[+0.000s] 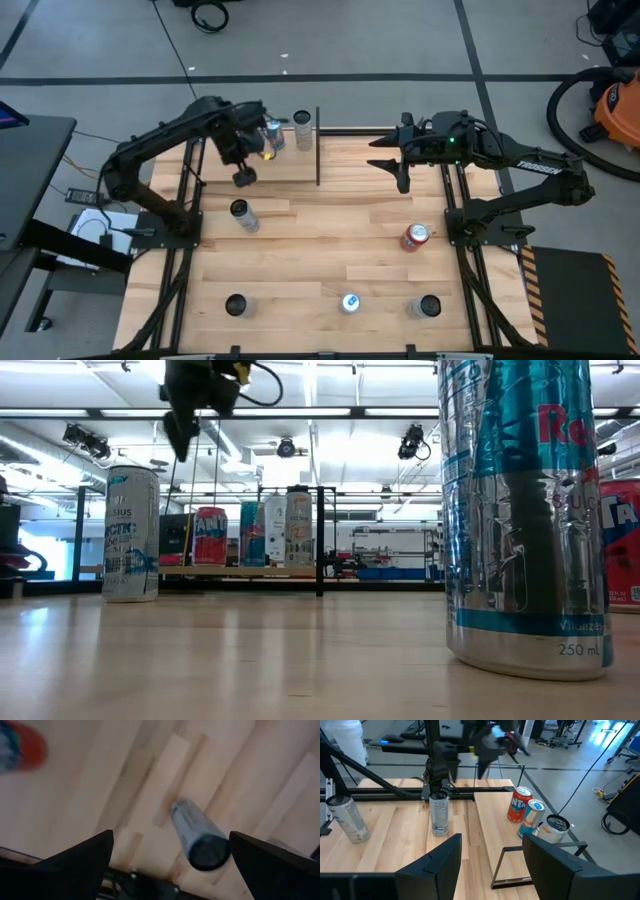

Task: Place canned beverage on shelf
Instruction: Put the white blue soda can on the shelf

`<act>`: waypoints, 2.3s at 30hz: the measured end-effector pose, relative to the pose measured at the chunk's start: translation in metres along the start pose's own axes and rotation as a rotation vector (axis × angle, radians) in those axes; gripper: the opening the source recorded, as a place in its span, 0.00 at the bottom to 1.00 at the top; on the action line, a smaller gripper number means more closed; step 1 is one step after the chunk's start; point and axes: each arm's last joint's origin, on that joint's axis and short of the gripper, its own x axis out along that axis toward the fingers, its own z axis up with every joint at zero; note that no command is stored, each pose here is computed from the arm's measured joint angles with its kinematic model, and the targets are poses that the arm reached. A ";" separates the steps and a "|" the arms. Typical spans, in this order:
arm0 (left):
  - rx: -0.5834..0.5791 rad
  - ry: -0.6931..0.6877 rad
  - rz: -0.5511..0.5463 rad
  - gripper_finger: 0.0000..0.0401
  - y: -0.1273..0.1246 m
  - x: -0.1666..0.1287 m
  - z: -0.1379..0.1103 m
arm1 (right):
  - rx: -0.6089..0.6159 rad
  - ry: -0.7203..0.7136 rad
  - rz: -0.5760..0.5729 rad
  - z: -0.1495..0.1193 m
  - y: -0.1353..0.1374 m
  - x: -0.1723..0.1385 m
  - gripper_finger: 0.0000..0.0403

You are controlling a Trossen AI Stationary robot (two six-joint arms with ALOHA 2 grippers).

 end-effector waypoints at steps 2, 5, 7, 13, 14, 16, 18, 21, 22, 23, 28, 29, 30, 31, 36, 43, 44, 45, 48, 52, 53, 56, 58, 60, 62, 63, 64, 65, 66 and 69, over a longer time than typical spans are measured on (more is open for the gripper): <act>0.007 0.004 -0.004 0.99 -0.006 0.002 -0.010 | -0.002 -0.006 0.000 0.001 0.000 0.000 0.54; -0.006 0.005 -0.007 0.99 -0.012 0.009 -0.021 | -0.001 -0.026 -0.003 0.002 0.000 0.000 0.54; -0.014 0.010 -0.008 0.99 -0.015 0.016 -0.027 | -0.001 -0.055 -0.006 0.005 -0.001 0.000 0.54; -0.059 0.042 -0.007 0.99 -0.020 0.042 -0.037 | -0.003 -0.185 -0.020 0.018 -0.002 -0.001 0.54; -0.064 0.045 -0.006 0.99 -0.021 0.046 -0.038 | -0.001 -0.202 -0.022 0.019 -0.002 -0.002 0.54; -0.059 0.050 -0.007 0.99 -0.024 0.052 -0.039 | 0.000 -0.227 -0.024 0.022 -0.002 -0.002 0.54; -0.046 0.048 -0.008 0.99 -0.027 0.059 -0.039 | 0.000 -0.234 -0.025 0.022 -0.002 -0.003 0.54; -0.028 0.057 -0.009 0.99 -0.030 0.065 -0.040 | 0.000 -0.235 -0.027 0.022 -0.003 -0.003 0.54; -0.021 0.056 -0.010 0.99 -0.032 0.066 -0.040 | 0.000 -0.235 -0.029 0.022 -0.003 -0.003 0.54; -0.017 0.056 -0.010 0.99 -0.033 0.066 -0.040 | 0.001 -0.236 -0.030 0.022 -0.003 -0.003 0.54; -0.007 0.052 -0.011 0.99 -0.035 0.066 -0.040 | 0.001 -0.229 -0.030 0.022 -0.003 0.000 0.54; -0.007 0.051 -0.012 0.99 -0.035 0.066 -0.040 | 0.001 -0.226 -0.029 0.022 -0.003 0.001 0.54; -0.007 0.050 -0.014 0.99 -0.035 0.066 -0.040 | 0.001 -0.222 -0.029 0.021 -0.003 0.002 0.54; -0.007 0.051 -0.022 0.99 -0.035 0.066 -0.040 | 0.000 -0.216 -0.030 0.021 -0.003 0.004 0.54; -0.007 0.059 -0.056 0.99 -0.036 0.066 -0.040 | -0.027 -0.185 -0.031 0.018 -0.003 0.016 0.54; -0.010 0.054 -0.082 0.99 -0.037 0.066 -0.039 | -0.030 -0.131 -0.025 0.012 -0.002 0.035 0.54; -0.010 0.047 -0.083 0.99 -0.037 0.067 -0.038 | -0.030 -0.124 -0.024 0.011 -0.002 0.038 0.54; -0.010 0.040 -0.085 0.99 -0.037 0.067 -0.037 | -0.033 -0.118 -0.023 0.010 -0.002 0.040 0.54; -0.004 0.020 -0.087 0.99 -0.037 0.067 -0.035 | -0.051 -0.114 -0.024 0.009 -0.002 0.042 0.54; -0.016 0.023 -0.086 0.99 -0.037 0.067 -0.036 | -0.052 -0.130 -0.026 0.011 -0.002 0.042 0.54; -0.023 0.025 -0.086 0.99 -0.037 0.068 -0.036 | -0.052 -0.140 -0.027 0.012 -0.002 0.042 0.54; -0.039 0.047 -0.081 0.99 -0.036 0.073 -0.038 | -0.052 -0.162 -0.029 0.014 -0.002 0.041 0.54; -0.056 0.076 -0.076 0.99 -0.035 0.080 -0.041 | -0.052 -0.172 -0.031 0.015 -0.003 0.041 0.54; -0.056 0.105 -0.071 0.99 -0.034 0.087 -0.045 | -0.052 -0.173 -0.031 0.015 -0.003 0.041 0.54; -0.064 0.130 -0.068 0.99 -0.033 0.093 -0.048 | -0.052 -0.173 -0.031 0.015 -0.003 0.041 0.54; -0.066 0.139 -0.068 0.99 -0.033 0.096 -0.049 | -0.052 -0.175 -0.031 0.015 -0.003 0.041 0.54; -0.070 0.146 -0.066 0.99 -0.032 0.097 -0.050 | -0.052 -0.180 -0.032 0.016 -0.003 0.041 0.54; -0.072 0.149 -0.065 0.99 -0.032 0.099 -0.050 | -0.052 -0.187 -0.033 0.016 -0.003 0.041 0.54; -0.072 0.149 -0.066 0.99 -0.032 0.099 -0.050 | -0.052 -0.194 -0.034 0.017 -0.003 0.041 0.54; -0.059 0.128 -0.069 0.99 -0.032 0.101 -0.048 | -0.051 -0.213 -0.036 0.019 -0.003 0.040 0.54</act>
